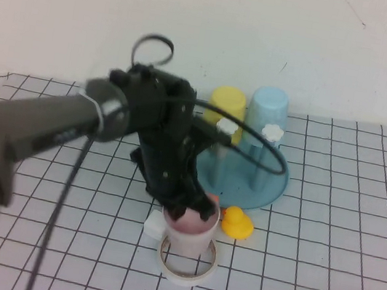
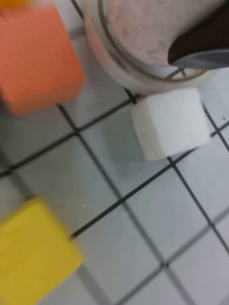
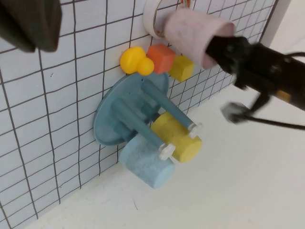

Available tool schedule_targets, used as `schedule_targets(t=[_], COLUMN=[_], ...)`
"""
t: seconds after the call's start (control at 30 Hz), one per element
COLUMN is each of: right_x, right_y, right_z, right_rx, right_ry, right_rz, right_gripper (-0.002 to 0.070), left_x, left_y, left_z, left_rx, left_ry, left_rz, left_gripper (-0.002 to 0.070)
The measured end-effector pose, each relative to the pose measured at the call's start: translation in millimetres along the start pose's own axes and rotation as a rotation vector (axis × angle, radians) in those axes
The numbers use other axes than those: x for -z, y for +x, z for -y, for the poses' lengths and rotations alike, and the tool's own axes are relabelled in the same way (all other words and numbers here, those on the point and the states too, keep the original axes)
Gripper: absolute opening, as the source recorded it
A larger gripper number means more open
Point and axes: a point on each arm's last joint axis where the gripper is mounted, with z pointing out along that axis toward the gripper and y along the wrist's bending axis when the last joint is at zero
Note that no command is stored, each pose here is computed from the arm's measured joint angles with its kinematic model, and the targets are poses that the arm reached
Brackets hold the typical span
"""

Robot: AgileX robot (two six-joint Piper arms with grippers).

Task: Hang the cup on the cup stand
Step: Pick up the cup from the table, then adjust the cup with two arms

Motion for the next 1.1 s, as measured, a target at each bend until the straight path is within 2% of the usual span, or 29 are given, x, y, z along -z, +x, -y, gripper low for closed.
schedule_targets(t=[0.23,0.33,0.47,0.63,0.77,0.93,1.1], right_x=[0.0,0.0,0.0,0.1,0.5,-6.1,-29.1], right_y=[0.2,0.9,2.4,2.7,3.0,-14.2,-39.8], right_z=[-0.1,-0.5,-1.7,-4.2,-9.9,-34.1,-62.2], right_rx=[-0.002,-0.008,-0.029,-0.077,-0.120,-0.105,-0.146], right_ry=[-0.001,-0.005,-0.018,-0.045,-0.088,-0.154,-0.265], right_rz=[-0.002,-0.010,-0.027,-0.032,-0.058,-0.158,-0.288], right_gripper=[-0.0001,-0.0001,-0.0001,-0.0001,-0.0001,-0.0001,-0.0001], left_x=[103.4,146.1,175.4,179.4,167.7,157.5,154.3], left_y=[11.7,36.5,79.9,129.1,151.2,152.4,138.1], left_z=[11.0,17.4,22.8,22.8,17.9,13.1,18.0], left_rx=[-0.130,-0.164,-0.183,-0.151,-0.120,-0.130,-0.261], left_ry=[-0.041,-0.062,-0.098,-0.159,-0.226,-0.303,-0.340], left_rz=[0.263,0.412,0.613,0.915,1.146,1.349,1.517], left_gripper=[0.0011,0.0011,0.0011,0.0011,0.0011,0.0011,0.0011])
